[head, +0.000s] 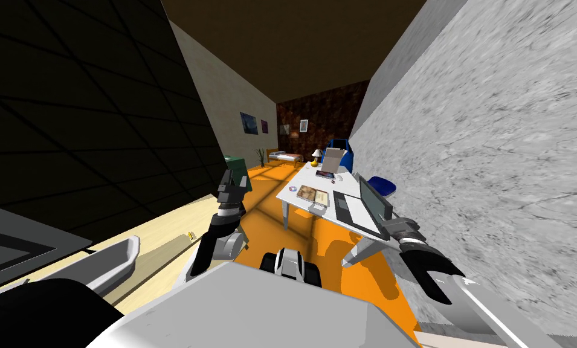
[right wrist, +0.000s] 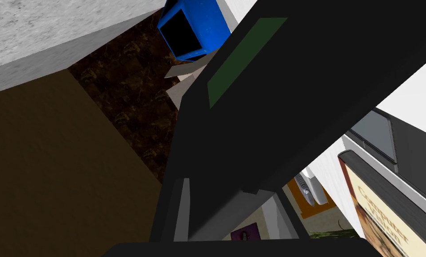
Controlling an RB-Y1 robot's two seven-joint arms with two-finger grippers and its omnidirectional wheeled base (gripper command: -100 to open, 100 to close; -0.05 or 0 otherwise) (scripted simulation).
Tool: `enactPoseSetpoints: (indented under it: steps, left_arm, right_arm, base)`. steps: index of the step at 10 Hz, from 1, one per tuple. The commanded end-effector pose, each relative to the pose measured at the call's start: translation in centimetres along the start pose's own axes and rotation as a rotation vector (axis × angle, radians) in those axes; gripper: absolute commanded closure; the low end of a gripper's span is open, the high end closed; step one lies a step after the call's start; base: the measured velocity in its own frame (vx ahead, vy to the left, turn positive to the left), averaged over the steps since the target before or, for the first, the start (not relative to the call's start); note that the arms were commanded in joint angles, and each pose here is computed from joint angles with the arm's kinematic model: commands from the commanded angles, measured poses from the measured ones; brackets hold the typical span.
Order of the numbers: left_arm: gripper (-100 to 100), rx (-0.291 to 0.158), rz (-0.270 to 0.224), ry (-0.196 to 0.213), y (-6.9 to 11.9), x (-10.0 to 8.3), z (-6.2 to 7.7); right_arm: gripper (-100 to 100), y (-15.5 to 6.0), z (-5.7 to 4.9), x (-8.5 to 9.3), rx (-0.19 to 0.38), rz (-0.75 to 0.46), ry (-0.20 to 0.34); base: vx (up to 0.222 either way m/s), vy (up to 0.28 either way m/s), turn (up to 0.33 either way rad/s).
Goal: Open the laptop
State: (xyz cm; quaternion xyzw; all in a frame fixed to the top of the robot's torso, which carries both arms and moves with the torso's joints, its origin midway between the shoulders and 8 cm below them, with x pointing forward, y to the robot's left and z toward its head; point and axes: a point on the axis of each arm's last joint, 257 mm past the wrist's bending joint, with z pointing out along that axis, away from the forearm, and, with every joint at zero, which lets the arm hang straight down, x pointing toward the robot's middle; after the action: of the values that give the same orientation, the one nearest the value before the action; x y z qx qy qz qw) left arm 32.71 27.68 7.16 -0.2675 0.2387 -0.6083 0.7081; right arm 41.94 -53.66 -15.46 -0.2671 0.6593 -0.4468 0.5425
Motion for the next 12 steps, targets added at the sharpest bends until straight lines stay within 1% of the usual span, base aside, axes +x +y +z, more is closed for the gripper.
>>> enactPoseSetpoints:
  steps: [1, 6, 7, 10, 11, 12]
  left_arm:
    - [0, 0.0, 0.0, 0.0, 0.0, 0.0, 0.0]
    - [0, 0.0, 0.0, 0.0, 0.0, 0.0, 0.0]
    - [0, 0.0, 0.0, 0.0, 0.0, 0.0, 0.0]
    - [0, 0.0, 0.0, 0.0, 0.0, 0.0, 0.0]
    - [0, 0.0, 0.0, 0.0, 0.0, 0.0, 0.0]
    - [0, 0.0, 0.0, 0.0, 0.0, 0.0, 0.0]
  right_arm:
    - [100, 0.2, -0.3, -0.1, 0.0, -0.039, 0.001]
    - [100, 3.4, -1.2, -0.5, 0.003, -0.245, 0.035]
    - [100, 3.4, -1.2, -0.6, 0.004, -0.254, 0.034]
    - [100, 5.0, -1.8, -1.2, 0.01, -0.373, 0.049]
    - [100, 5.0, -1.8, -1.2, 0.011, -0.378, 0.048]
    - [100, 5.5, -2.0, -1.5, 0.014, -0.419, 0.053]
  base:
    - [0.013, 0.024, 0.003]
    - [-0.001, -0.011, 0.052]
    - [0.002, -0.011, 0.016]
    - [0.0, -0.012, 0.041]
    - [-0.002, -0.007, 0.025]
    - [-0.001, -0.006, 0.024]
